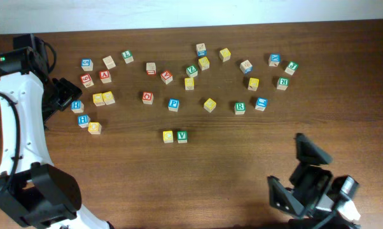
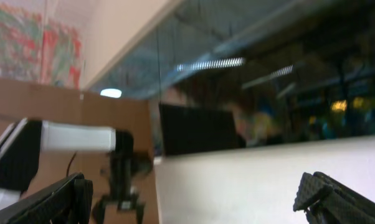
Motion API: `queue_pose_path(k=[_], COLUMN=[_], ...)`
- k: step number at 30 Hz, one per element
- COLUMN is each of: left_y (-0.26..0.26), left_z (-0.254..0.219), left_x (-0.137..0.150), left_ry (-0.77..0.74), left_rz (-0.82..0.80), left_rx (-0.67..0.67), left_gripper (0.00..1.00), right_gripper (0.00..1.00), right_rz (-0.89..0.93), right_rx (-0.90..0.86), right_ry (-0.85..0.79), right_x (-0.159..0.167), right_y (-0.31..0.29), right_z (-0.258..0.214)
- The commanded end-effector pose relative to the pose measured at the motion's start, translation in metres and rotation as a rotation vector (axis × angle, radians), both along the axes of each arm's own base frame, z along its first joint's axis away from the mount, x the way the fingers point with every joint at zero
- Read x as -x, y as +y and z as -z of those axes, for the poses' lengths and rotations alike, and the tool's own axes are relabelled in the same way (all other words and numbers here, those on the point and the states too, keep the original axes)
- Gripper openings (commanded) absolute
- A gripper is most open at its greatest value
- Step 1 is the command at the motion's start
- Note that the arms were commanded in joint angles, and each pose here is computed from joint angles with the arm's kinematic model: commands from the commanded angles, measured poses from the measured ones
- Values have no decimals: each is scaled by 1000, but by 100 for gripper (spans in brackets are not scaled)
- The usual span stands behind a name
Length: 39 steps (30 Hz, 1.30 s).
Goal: Spell out CVPR
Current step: 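Release the V block and retract the left gripper to the side, then move the right gripper over the blue P block and grasp it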
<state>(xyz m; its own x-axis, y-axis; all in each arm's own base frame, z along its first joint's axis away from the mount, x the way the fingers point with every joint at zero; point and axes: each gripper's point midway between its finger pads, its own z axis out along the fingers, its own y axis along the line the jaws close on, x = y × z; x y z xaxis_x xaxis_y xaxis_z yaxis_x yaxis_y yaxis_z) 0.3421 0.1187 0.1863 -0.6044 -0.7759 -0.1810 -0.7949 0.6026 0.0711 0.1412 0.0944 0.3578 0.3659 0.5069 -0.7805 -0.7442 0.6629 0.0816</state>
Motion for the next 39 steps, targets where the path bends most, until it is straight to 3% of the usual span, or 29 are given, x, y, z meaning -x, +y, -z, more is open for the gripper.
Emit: queue_pose_path(k=[1, 4, 6, 9, 11, 16, 19, 21, 23, 25, 28, 29, 32, 39], left_y=[1, 1, 1, 1, 1, 1, 1, 1, 1, 1, 1, 1, 1, 1], left_z=[2, 2, 2, 2, 2, 2, 2, 2, 2, 2, 2, 2, 2, 2], left_x=[1, 1, 1, 1, 1, 1, 1, 1, 1, 1, 1, 1, 1, 1], left_ry=[6, 6, 5, 6, 6, 5, 5, 6, 6, 6, 6, 6, 5, 5], left_rz=[-16, -16, -17, -17, -16, -16, -16, -17, -17, -17, -16, -16, -17, -17], left_rx=[2, 2, 2, 2, 2, 2, 2, 2, 2, 2, 2, 2, 2, 2], left_gripper=[99, 99, 99, 99, 99, 99, 99, 99, 99, 99, 99, 99, 99, 99], right_gripper=[98, 98, 98, 98, 98, 98, 98, 98, 98, 98, 99, 97, 76, 73], right_rz=[128, 93, -32, -156, -206, 6, -14, -292, -396, -223, 72, 138, 299, 355], right_rx=[28, 216, 289, 397, 535, 749, 857, 809, 753, 580, 487, 504, 534, 631], right_ry=[-100, 45, 208, 451, 656, 957, 1147, 1145, 1160, 1391, 1630, 1647, 1692, 1722], right_x=[15, -27, -81, -153, -198, -254, -268, -260, -261, -291, -300, -301, -296, -283], right_y=[-9, 10, 26, 43, 66, 108, 137, 178, 198, 203, 214, 217, 218, 229], right_z=[-71, -111, -121, -84, -27, 40, 90, 101, 106, 141, 219, 240, 286, 339])
